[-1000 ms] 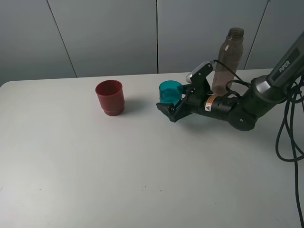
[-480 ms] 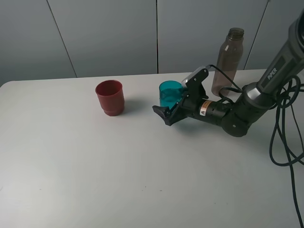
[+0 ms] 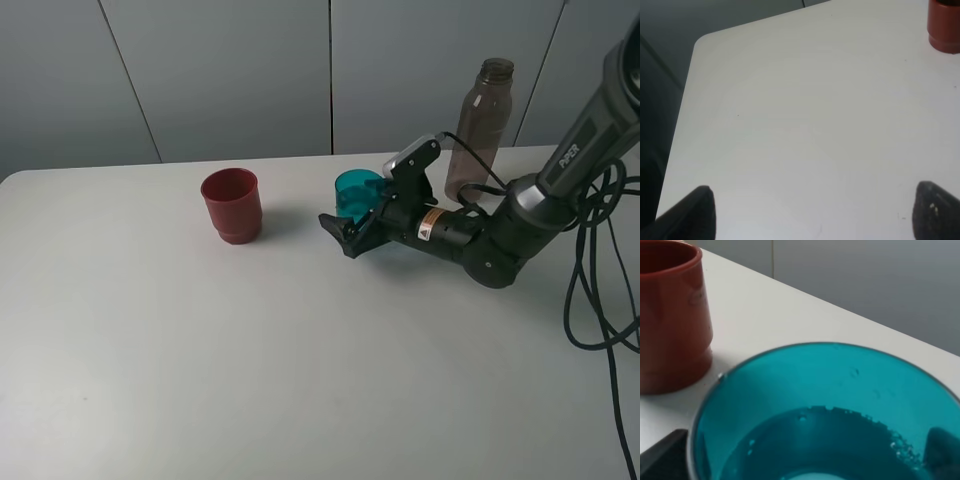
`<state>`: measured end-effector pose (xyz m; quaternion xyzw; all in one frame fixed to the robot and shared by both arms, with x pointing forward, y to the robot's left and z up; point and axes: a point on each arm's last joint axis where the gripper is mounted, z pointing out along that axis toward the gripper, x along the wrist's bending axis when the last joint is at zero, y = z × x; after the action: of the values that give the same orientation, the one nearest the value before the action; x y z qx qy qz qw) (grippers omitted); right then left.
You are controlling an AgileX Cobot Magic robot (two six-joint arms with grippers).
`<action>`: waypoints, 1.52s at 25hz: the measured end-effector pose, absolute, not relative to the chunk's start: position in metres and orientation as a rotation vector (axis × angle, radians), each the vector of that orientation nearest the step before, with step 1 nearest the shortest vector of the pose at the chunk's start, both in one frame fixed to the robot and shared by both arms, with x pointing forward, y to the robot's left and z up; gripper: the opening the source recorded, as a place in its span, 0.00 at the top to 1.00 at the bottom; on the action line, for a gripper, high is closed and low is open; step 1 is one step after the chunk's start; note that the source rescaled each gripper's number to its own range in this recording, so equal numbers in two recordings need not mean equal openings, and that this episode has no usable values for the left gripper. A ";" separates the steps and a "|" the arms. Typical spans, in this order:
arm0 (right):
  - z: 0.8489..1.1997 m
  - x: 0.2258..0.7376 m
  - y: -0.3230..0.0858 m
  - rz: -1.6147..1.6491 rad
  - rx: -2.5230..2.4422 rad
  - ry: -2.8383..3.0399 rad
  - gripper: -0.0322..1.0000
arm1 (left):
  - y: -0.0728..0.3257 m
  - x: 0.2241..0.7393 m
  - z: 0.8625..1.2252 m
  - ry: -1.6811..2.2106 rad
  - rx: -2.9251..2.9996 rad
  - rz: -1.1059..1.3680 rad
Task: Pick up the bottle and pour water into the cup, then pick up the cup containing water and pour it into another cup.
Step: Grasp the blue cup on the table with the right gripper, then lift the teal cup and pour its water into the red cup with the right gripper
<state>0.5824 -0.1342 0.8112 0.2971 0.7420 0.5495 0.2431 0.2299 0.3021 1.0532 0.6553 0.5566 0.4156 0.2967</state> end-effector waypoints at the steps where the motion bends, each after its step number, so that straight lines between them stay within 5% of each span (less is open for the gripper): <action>1: 0.812 0.584 -0.134 1.504 0.808 2.023 0.00 | 0.302 0.230 1.053 1.480 1.742 1.105; 17: 0.807 0.587 -0.129 1.533 0.846 2.018 0.00 | 0.302 0.230 1.053 1.480 1.742 1.105; 18: 0.807 0.587 -0.129 1.533 0.846 2.017 0.05 | 0.302 0.230 1.053 1.480 1.742 1.105; 19: 0.807 0.588 -0.129 1.532 0.849 2.015 0.20 | 0.302 0.230 1.053 1.480 1.742 1.105; 21: 0.807 0.588 -0.129 1.531 0.849 2.013 0.75 | 0.302 0.230 1.053 1.480 1.742 1.105; 22: 0.807 0.588 -0.129 1.531 0.855 2.011 0.93 | 0.302 0.230 1.053 1.480 1.742 1.105; 38: 0.822 0.589 -0.124 1.557 0.989 2.016 0.92 | 0.302 0.230 1.053 1.478 1.744 1.106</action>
<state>0.5889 -0.1242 0.8220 0.3543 0.7225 0.5578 0.2031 0.2299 0.3021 1.0532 0.6559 0.5559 0.4159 0.2963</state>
